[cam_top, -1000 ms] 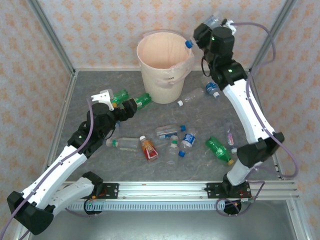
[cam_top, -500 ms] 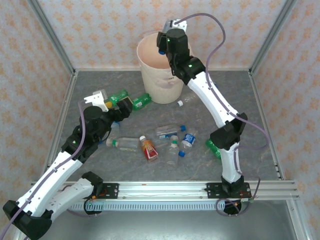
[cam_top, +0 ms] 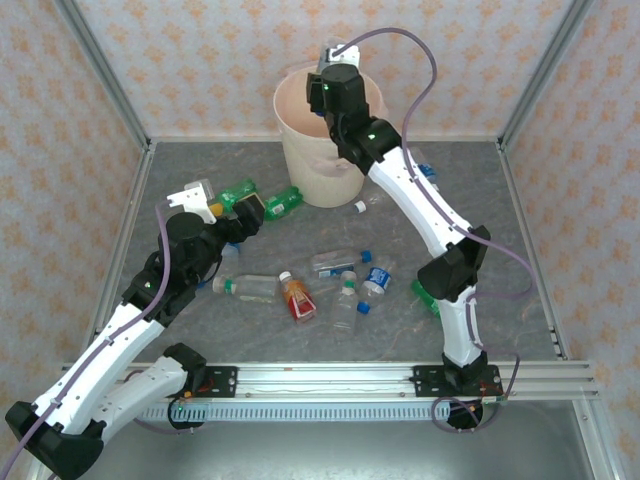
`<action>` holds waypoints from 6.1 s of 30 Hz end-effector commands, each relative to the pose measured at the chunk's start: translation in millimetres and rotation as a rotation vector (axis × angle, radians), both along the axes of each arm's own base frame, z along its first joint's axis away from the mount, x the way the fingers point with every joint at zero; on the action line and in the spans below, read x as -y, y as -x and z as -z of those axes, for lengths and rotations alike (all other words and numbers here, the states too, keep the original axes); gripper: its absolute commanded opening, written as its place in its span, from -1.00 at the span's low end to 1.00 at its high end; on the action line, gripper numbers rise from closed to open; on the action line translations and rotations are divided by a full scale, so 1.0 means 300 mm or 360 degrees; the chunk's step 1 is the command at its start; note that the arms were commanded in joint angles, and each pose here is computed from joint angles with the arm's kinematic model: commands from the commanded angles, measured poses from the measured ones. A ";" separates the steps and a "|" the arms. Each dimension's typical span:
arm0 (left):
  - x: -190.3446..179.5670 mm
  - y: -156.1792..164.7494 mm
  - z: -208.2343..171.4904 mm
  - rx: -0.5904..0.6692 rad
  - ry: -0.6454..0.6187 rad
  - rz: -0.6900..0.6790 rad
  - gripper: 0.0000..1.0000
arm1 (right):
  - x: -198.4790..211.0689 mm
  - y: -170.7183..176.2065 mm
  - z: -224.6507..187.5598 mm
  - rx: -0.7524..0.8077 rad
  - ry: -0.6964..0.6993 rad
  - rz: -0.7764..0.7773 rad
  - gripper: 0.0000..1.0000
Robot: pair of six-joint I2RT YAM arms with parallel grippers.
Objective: Put the plastic bottles in the bin
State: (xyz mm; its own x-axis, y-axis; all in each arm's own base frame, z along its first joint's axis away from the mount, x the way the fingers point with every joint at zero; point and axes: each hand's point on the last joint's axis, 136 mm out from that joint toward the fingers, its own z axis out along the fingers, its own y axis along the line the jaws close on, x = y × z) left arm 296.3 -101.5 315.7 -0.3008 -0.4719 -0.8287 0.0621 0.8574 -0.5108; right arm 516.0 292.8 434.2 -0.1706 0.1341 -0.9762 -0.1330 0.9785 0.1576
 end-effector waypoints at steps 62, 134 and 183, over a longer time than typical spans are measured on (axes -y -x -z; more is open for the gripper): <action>-0.071 0.200 0.853 -0.1217 0.1230 -0.0791 0.64 | 0.405 0.474 0.010 0.0094 -0.0050 0.0218 0.99; 0.019 -0.560 -0.518 0.0256 0.0603 -0.0219 0.09 | 0.508 0.550 -0.037 0.0094 -0.0144 0.0344 0.99; 0.332 -0.758 -0.387 0.0200 -0.0772 -0.0137 0.84 | 0.561 0.600 -0.004 0.0080 -0.0148 0.0380 0.99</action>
State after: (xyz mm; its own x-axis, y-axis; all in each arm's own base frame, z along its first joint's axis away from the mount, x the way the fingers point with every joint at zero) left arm 525.5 -199.4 423.7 -0.1672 -0.0320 -0.9854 0.0117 0.9993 -0.0344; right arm 343.7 133.3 431.2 -0.0941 0.2319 -0.9682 0.0696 0.9716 0.2260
